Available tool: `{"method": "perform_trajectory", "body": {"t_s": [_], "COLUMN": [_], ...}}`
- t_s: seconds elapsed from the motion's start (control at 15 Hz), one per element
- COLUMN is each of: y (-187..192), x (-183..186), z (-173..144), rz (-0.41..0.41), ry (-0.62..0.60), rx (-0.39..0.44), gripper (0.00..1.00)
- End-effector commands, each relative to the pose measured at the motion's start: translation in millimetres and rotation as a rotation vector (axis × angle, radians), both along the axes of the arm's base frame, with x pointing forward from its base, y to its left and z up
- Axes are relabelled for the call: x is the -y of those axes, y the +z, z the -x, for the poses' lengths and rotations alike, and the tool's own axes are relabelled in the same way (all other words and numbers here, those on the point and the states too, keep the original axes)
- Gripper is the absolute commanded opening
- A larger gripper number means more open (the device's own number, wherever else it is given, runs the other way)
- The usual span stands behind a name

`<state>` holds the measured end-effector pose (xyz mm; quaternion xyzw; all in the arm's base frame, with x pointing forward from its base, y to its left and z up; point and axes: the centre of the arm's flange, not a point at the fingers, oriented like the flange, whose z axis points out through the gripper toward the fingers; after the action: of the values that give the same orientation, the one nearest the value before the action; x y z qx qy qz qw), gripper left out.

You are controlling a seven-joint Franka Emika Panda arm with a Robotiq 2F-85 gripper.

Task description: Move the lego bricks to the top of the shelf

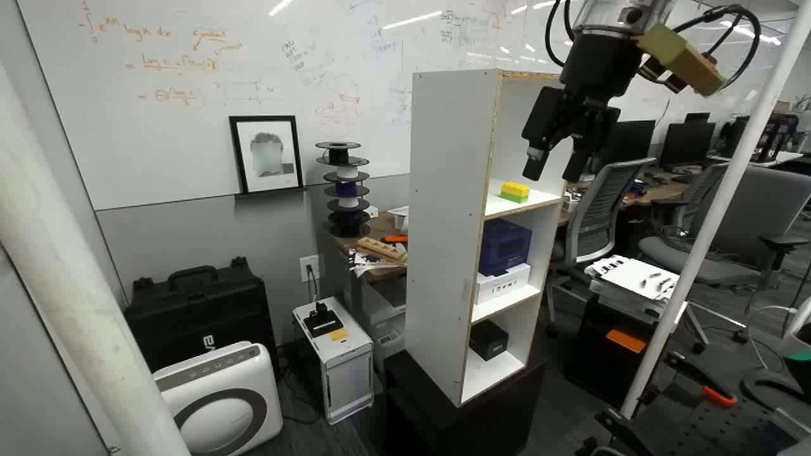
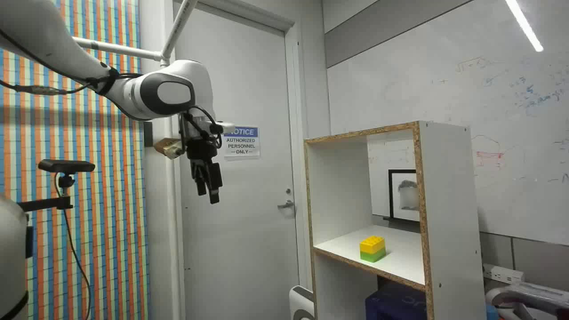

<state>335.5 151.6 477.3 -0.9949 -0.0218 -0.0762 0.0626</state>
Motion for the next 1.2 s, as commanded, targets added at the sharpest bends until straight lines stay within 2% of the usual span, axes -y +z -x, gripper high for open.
{"method": "perform_trajectory", "body": {"t_s": [0.0,0.27,0.4,0.73,1.0,1.13], "y": [1.8,6.8,7.4,5.6,-7.4,-20.8], "x": [-0.3,-0.8,20.9,125.7,204.3,229.7], "z": [-0.4,-0.2,-7.3,-35.2,-69.2,-91.4], "rz": [-0.001,-0.004,0.008,0.015,0.019,0.025], "ry": [0.0,0.001,0.014,-0.036,-0.057,-0.093], "rx": [0.004,0.015,0.023,0.048,0.113,0.149], "gripper": [1.0,1.0,1.0,1.0,1.0,1.0]}}
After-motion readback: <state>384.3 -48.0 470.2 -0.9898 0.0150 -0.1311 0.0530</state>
